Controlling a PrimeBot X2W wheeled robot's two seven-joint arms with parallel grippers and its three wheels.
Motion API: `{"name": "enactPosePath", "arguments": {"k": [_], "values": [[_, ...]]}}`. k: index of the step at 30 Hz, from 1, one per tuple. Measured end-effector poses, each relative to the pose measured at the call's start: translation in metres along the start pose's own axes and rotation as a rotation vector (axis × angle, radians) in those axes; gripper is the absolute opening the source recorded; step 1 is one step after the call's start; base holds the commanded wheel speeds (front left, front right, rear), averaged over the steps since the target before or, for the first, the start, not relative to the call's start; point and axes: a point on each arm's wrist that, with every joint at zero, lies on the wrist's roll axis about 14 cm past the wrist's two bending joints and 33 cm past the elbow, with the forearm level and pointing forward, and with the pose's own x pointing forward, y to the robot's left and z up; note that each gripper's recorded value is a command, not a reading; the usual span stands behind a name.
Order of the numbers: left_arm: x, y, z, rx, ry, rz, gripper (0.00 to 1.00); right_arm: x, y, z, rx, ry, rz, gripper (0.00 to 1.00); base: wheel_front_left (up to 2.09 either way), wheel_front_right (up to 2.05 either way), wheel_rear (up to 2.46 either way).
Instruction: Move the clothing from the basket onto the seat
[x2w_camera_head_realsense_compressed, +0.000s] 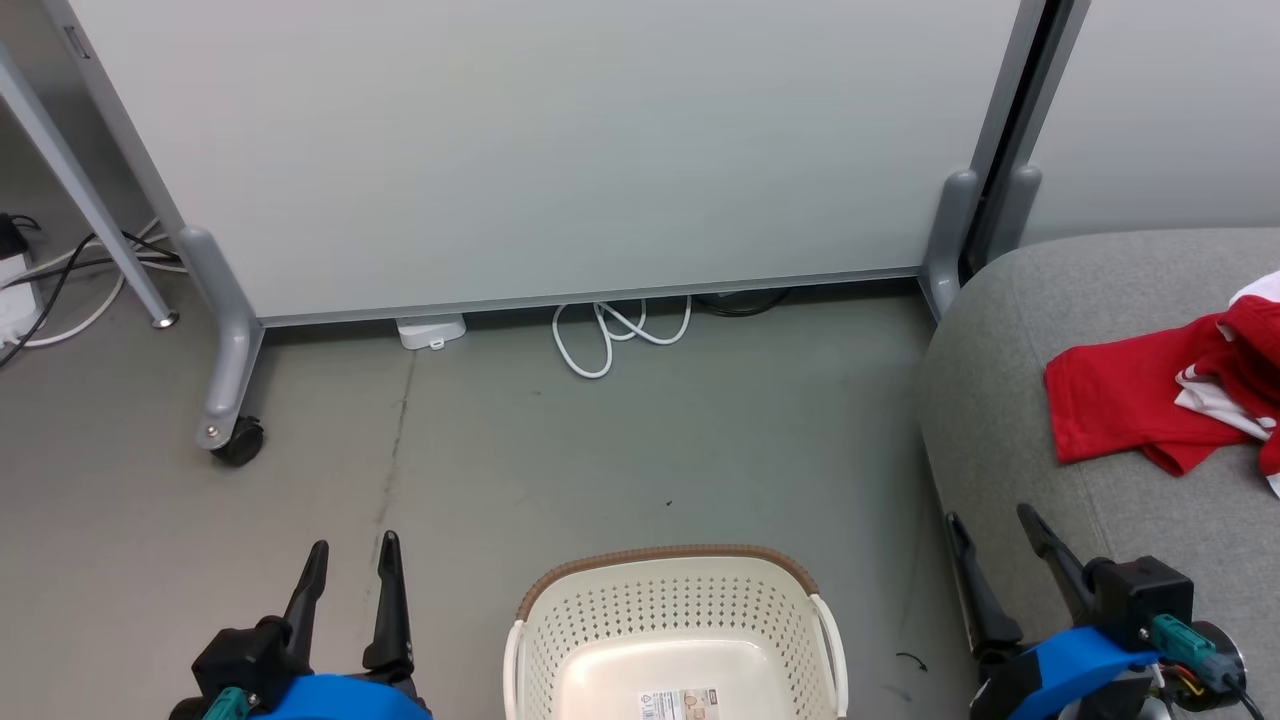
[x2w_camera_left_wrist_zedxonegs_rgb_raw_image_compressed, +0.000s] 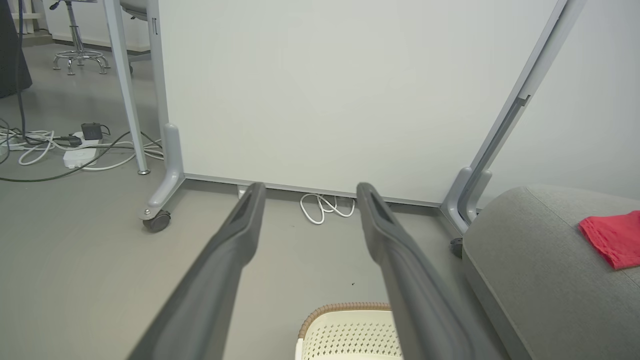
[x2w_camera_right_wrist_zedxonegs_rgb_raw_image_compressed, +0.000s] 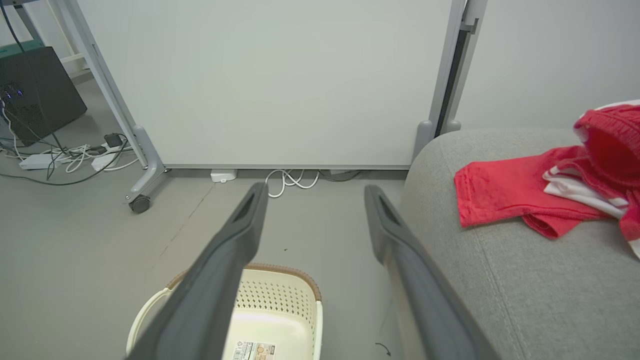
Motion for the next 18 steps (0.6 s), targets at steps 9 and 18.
{"name": "enactPosePath", "arguments": {"k": [9, 18], "values": [[0.001, -0.003, -0.001, -0.012, 0.002, -0.014, 1.0, -0.001, -0.001, 0.0, 0.007, 0.001, -0.003, 1.0, 0.0, 0.0, 0.0], [-0.012, 0.0, -0.029, -0.027, 0.091, 0.007, 0.0, -0.009, -0.002, -0.027, 0.021, 0.083, -0.012, 0.0, 0.0, 0.0, 0.0]]}}
